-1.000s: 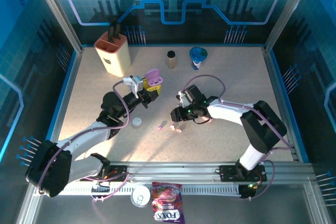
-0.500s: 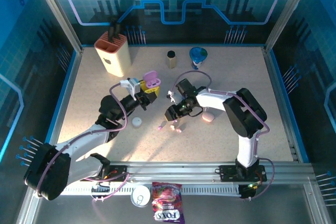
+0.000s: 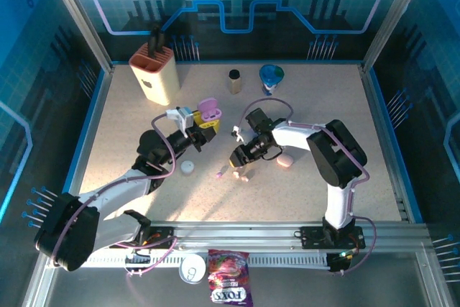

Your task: Insert the wireless bluetooth earbuds into the charging case

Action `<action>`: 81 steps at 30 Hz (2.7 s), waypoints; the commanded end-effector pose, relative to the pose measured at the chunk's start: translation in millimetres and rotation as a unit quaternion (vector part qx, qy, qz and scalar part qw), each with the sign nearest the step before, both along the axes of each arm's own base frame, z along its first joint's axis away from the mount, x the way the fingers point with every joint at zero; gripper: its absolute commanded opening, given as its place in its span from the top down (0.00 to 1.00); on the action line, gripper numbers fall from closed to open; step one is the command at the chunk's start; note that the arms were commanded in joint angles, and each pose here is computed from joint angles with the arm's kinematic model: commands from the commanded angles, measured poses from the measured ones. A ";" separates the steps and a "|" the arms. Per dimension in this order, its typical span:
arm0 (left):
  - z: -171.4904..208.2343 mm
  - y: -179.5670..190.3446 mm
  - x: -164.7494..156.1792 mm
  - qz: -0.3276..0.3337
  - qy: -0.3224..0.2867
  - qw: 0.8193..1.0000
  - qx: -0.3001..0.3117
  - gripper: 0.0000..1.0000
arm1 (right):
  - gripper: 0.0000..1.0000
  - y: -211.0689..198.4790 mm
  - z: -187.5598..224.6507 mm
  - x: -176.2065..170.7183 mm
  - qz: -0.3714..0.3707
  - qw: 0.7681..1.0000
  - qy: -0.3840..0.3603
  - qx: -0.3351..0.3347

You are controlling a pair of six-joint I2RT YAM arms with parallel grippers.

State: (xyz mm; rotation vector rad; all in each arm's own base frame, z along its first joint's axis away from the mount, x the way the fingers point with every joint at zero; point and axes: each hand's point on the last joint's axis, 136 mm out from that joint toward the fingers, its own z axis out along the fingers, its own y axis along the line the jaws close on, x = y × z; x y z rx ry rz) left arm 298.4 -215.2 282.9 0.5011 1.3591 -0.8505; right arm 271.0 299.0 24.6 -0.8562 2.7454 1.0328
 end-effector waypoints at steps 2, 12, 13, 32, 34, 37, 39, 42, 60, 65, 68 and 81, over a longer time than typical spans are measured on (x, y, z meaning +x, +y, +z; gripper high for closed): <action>7.1 0.8 -5.9 -0.010 -0.021 1.000 -0.008 0.72 | 0.60 -14.0 -3.4 -19.2 -0.003 0.999 0.035 -0.014; 7.4 0.2 -6.7 -0.013 -0.022 1.000 -0.009 0.72 | 0.76 -15.1 -12.5 -16.9 -0.016 0.999 0.041 -0.023; 6.7 0.4 -6.6 -0.012 -0.021 1.000 -0.008 0.72 | 0.78 -15.6 -13.5 -15.6 -0.021 0.999 0.040 -0.026; -8.0 -2.4 0.0 -0.011 -0.004 1.000 0.001 0.72 | 0.84 -53.4 4.5 14.7 -0.222 0.972 -0.064 -0.046; -10.7 -3.9 1.5 -0.013 -0.001 1.000 0.002 0.72 | 0.85 -63.5 4.3 15.3 -0.250 0.964 -0.071 -0.055; -12.4 -6.3 4.0 -0.017 0.003 1.000 0.001 0.72 | 0.85 -78.3 -1.2 12.7 -0.298 0.950 -0.065 -0.071; -11.8 -7.6 4.9 -0.020 0.004 1.000 -0.001 0.72 | 0.85 -82.9 -4.1 10.0 -0.330 0.940 -0.057 -0.060; -13.1 -9.0 5.9 -0.023 0.007 1.000 -0.001 0.72 | 0.83 -80.4 -7.7 3.5 -0.339 0.939 -0.038 -0.033; -14.1 -9.9 4.9 -0.028 0.015 0.999 -0.001 0.72 | 0.60 -92.8 -0.6 12.5 -0.336 0.941 -0.035 -0.020; -13.5 -11.8 5.9 -0.033 0.016 0.999 -0.003 0.72 | 0.57 -89.6 -1.0 15.4 -0.303 0.952 -0.036 -0.018; -13.5 -12.4 5.9 -0.035 0.018 0.999 -0.005 0.72 | 0.57 -85.0 -4.4 16.6 -0.286 0.958 -0.029 -0.015; -9.7 -17.2 11.0 -0.045 0.021 0.999 -0.010 0.72 | 0.67 -72.7 -12.8 -6.4 -0.258 0.966 0.008 0.030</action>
